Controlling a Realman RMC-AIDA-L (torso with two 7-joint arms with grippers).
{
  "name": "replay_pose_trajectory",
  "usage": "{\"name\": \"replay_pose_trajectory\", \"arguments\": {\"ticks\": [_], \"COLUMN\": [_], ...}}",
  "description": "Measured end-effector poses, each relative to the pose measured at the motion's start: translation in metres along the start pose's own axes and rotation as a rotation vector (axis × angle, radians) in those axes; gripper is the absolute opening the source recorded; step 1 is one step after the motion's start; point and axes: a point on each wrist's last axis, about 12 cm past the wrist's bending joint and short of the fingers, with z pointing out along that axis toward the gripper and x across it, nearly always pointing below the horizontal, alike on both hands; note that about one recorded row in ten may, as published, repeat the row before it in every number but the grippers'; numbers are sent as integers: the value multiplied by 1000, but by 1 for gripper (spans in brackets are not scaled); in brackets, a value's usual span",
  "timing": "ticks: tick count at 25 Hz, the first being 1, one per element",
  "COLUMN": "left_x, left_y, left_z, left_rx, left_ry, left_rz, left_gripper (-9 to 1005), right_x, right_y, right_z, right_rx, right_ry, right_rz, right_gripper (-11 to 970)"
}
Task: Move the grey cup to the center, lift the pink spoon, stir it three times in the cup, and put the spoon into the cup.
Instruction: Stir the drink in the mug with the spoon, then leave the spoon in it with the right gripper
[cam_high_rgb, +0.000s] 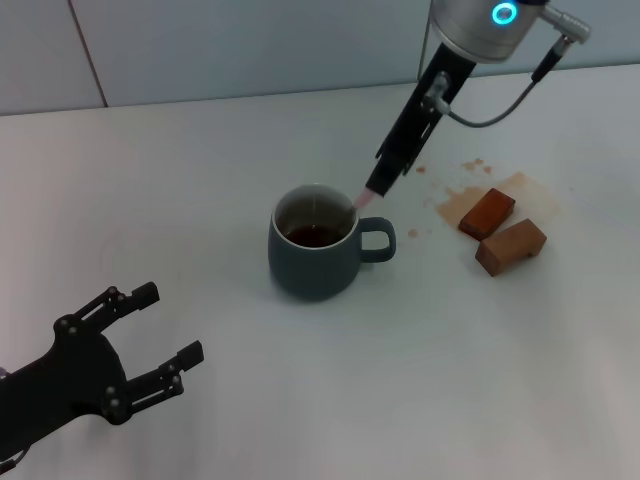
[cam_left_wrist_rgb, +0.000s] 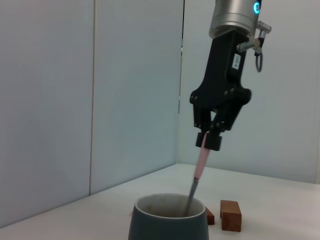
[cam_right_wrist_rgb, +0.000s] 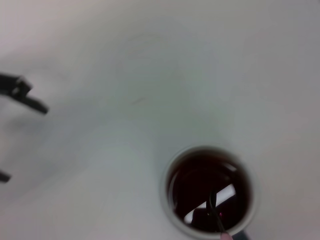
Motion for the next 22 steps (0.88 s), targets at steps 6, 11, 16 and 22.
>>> {"name": "replay_pose_trajectory", "arguments": {"ticks": [6, 11, 16, 22], "left_x": [0, 0, -1, -1], "left_y": [0, 0, 1, 1], "left_z": [0, 0, 2, 2], "left_rx": [0, 7, 10, 11], "left_ry": [1, 5, 5, 4], "left_rz": [0, -3, -3, -3], "left_gripper": [859, 859, 859, 859], "right_x": [-7, -5, -4, -10], "right_y": [-1, -6, -1, -1], "right_z": [0, 0, 1, 3], "right_rx": [4, 37, 6, 2], "right_ry": [-71, -35, 0, -49], "right_rz": [-9, 11, -8, -15], "right_gripper": [167, 173, 179, 186]}}
